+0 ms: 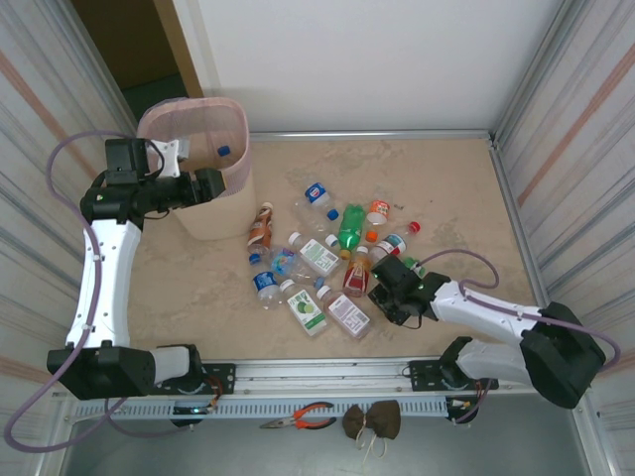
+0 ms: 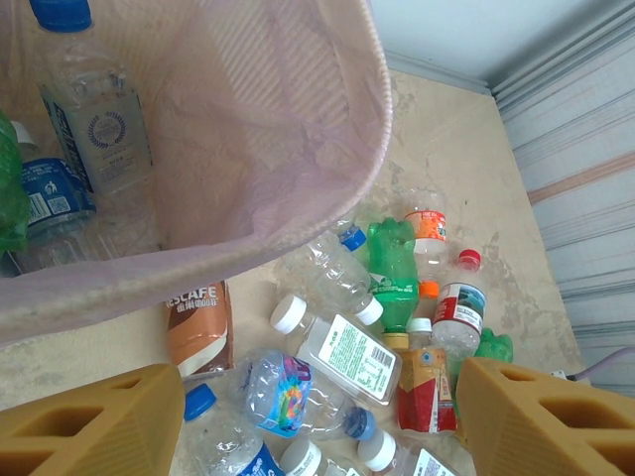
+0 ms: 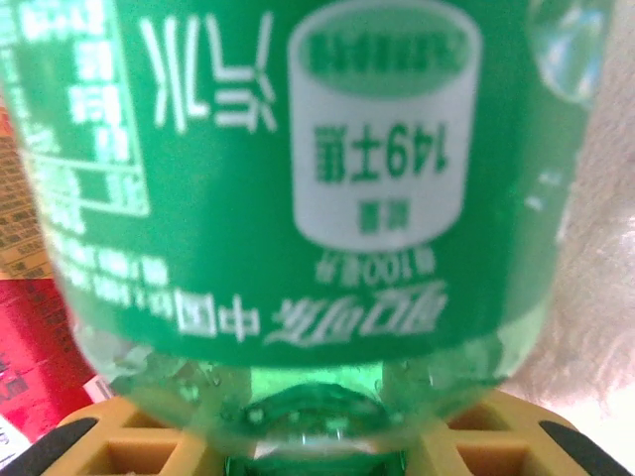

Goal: Put the plastic bottles in the bin

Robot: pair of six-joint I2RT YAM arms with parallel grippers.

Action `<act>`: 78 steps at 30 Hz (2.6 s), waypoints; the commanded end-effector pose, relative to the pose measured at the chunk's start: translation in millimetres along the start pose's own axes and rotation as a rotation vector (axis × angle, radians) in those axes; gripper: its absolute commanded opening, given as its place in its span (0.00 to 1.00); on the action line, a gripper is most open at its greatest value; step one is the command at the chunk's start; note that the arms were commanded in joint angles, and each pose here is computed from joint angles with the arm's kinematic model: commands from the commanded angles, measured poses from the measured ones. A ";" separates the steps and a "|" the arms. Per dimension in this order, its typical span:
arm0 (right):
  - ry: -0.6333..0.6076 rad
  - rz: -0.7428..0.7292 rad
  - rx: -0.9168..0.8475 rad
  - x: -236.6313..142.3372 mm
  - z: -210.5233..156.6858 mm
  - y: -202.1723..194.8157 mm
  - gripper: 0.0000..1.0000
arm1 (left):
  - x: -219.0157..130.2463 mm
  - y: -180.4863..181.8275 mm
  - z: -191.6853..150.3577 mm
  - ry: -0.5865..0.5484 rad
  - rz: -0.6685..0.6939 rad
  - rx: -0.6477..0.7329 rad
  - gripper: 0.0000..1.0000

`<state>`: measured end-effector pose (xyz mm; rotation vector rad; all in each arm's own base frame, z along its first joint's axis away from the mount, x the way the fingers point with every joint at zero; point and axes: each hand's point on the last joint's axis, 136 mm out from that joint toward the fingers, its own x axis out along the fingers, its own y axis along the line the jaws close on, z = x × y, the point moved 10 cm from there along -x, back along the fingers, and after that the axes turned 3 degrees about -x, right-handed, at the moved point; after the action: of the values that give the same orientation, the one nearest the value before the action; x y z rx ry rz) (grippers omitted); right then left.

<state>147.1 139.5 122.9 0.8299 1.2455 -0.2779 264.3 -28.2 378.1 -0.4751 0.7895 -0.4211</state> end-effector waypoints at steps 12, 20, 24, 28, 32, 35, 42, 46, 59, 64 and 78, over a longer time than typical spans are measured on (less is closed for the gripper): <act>-0.291 0.011 -0.284 -63.8 22.7 -11.6 0.25 | 1.9 -7.2 -1.6 -0.041 -0.102 -0.030 0.70; -0.516 0.124 -0.857 -114.5 37.8 10.5 0.17 | -5.0 -18.9 -2.9 -0.070 -0.180 0.036 0.70; -0.652 0.159 -1.141 -131.4 44.0 20.5 0.14 | -7.1 -26.3 -3.3 -0.067 -0.224 0.081 0.69; -0.749 0.116 -1.430 -142.0 49.9 28.2 0.11 | -9.6 -40.2 -6.4 -0.058 -0.253 0.166 0.69; -0.808 0.049 -1.685 -150.3 52.4 38.9 0.10 | -11.6 -54.5 -10.6 -0.035 -0.293 0.231 0.69; -0.828 -0.018 -1.873 -154.8 53.7 49.3 0.05 | -10.9 -65.2 -13.8 -0.005 -0.337 0.263 0.69; -0.871 -0.200 -2.250 -159.7 57.7 70.8 0.00 | -10.2 -91.8 -26.5 0.080 -0.354 0.380 0.69; -0.934 -0.218 -2.413 -167.8 56.0 79.7 0.00 | -6.6 -106.0 -34.8 0.137 -0.381 0.435 0.70; -1.169 -0.358 -2.860 -190.5 36.3 89.2 0.00 | 27.1 -160.0 -78.6 0.376 -0.525 0.555 0.73; -1.276 -0.381 -2.936 -206.1 28.0 91.0 0.00 | 41.3 -178.5 -98.1 0.456 -0.558 0.593 0.74; -1.285 -0.428 -3.071 -224.0 9.4 101.5 0.00 | 74.5 -205.0 -133.0 0.616 -0.627 0.586 0.71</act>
<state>142.8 150.6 355.9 3.7850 0.8060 -1.4458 176.7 -262.9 360.2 0.0045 1.0554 -1.3564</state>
